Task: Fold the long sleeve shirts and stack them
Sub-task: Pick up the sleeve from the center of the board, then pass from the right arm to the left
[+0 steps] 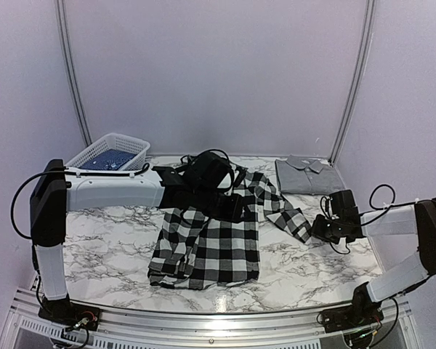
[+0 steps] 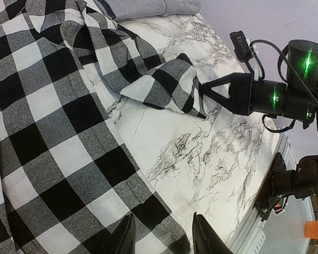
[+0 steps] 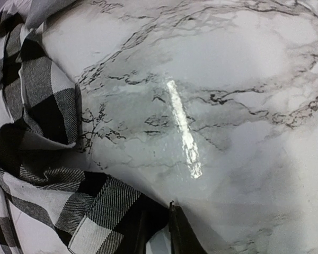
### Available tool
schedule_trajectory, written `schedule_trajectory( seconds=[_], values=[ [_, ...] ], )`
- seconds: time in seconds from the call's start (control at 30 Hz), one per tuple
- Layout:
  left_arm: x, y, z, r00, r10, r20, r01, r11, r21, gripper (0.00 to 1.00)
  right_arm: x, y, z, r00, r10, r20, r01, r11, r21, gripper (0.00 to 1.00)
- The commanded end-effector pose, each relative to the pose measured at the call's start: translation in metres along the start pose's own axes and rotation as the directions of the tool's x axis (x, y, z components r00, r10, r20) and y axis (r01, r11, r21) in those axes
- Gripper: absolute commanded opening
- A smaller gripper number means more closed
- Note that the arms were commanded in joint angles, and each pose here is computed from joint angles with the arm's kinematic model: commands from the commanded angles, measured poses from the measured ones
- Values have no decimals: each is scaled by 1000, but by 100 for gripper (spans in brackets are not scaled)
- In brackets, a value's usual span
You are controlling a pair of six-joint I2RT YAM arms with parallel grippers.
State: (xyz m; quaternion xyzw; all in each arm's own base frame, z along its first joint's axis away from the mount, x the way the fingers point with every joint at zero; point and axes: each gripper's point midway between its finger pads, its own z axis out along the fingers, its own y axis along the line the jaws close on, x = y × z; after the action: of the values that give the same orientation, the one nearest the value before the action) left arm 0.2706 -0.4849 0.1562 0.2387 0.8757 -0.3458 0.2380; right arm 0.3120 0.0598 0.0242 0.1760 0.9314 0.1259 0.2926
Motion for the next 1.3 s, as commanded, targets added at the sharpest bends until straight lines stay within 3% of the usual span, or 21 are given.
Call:
schedule_trajectory(
  seconds=[0.0, 0.03, 0.47, 0.83, 1.03, 1.07, 1.2, 1.27],
  values=[
    [4, 5, -3, 1000, 3, -15, -3, 1000, -24, 37, -6, 9, 0, 1000, 3, -6, -3, 1000, -24, 5],
    [5, 6, -2, 1000, 2, -18, -2, 1000, -27, 37, -10, 13, -2, 1000, -6, 0, 6, 1000, -29, 0],
    [8, 12, 1, 1000, -7, -21, 6, 999, -42, 37, -36, 66, -46, 989, -118, 85, 127, 986, -105, 0],
    [15, 35, 4, 995, -91, -31, 88, 992, -87, 36, 23, 178, -63, 964, -267, 10, 254, 902, -350, 0],
    [25, 59, 3, 986, -161, -34, 156, 980, -126, 35, 55, 217, -47, 933, -358, -33, 318, 865, -388, 0],
    [27, 61, 3, 985, -168, -35, 162, 978, -129, 35, 57, 219, -45, 929, -368, -35, 327, 862, -386, 1],
    [29, 66, 4, 983, -179, -36, 173, 976, -131, 35, 53, 223, -41, 918, -395, -28, 357, 857, -371, 23],
    [31, 67, 4, 983, -182, -38, 176, 976, -129, 35, 50, 221, -39, 913, -408, -23, 375, 859, -347, 29]
  ],
)
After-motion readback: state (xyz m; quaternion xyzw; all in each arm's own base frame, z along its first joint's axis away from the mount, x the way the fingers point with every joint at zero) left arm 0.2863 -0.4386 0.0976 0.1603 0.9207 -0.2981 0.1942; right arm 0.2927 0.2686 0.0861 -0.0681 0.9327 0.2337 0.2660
